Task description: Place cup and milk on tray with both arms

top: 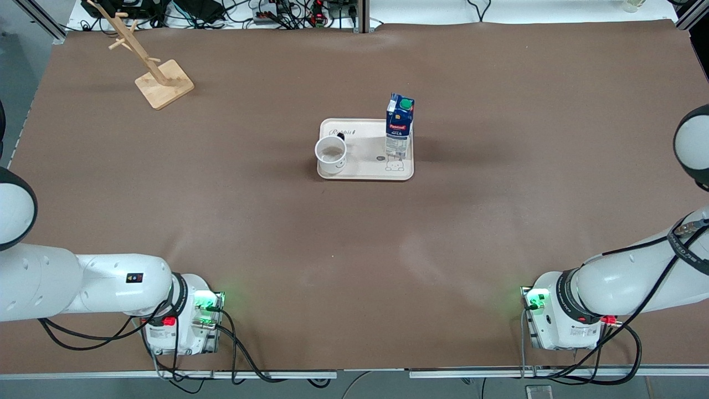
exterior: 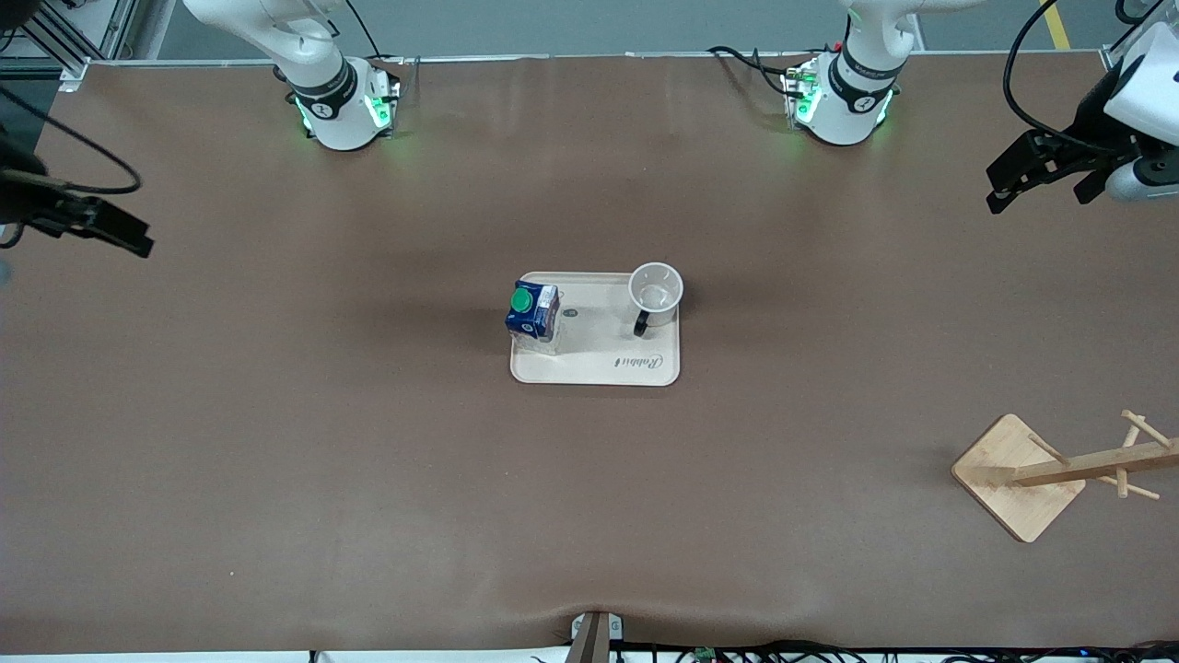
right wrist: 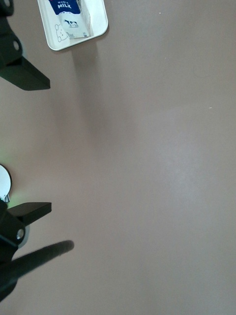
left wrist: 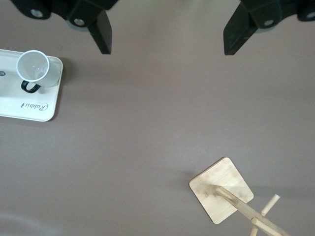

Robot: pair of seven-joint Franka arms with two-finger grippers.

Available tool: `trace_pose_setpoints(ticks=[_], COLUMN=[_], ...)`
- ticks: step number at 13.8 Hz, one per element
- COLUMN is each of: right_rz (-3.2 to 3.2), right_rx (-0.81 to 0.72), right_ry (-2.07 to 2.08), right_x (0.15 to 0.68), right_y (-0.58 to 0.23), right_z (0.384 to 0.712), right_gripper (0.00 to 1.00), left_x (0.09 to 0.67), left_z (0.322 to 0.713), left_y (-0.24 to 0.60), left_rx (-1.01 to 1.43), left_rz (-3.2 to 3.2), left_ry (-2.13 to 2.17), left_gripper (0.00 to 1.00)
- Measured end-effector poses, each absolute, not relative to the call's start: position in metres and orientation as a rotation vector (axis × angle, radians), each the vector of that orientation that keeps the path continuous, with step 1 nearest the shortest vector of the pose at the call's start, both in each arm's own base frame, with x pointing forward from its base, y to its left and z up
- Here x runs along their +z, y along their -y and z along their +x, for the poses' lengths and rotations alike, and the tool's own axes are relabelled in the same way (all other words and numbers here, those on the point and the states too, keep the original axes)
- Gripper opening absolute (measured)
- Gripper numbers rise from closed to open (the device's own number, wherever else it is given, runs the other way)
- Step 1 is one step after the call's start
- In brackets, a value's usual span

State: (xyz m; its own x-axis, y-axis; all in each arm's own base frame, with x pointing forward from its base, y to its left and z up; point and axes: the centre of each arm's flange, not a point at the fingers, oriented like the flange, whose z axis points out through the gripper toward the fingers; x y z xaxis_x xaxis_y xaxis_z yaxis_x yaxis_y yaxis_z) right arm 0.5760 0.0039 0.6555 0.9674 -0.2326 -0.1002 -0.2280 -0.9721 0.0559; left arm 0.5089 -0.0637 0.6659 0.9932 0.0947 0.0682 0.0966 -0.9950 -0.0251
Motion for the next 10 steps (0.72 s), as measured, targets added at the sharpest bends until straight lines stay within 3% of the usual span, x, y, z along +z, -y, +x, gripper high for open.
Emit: trace_pose_setpoints(ticks=[4, 10], right_rz=[3.153, 3.212], right_rx=[-0.104, -0.043], right_ry=[0.339, 0.237], right_x=[0.609, 0.588], right_y=[0.035, 0.078], right_z=[0.583, 0.542], right_gripper=[1.0, 1.0], left_x=[0.666, 0.666], left_z=[0.509, 0.509], left_y=[0.064, 0.064], left_rx=[-0.109, -0.108], left_rz=[-3.108, -3.104], left_ry=[0.149, 0.147], left_gripper=[1.0, 1.0])
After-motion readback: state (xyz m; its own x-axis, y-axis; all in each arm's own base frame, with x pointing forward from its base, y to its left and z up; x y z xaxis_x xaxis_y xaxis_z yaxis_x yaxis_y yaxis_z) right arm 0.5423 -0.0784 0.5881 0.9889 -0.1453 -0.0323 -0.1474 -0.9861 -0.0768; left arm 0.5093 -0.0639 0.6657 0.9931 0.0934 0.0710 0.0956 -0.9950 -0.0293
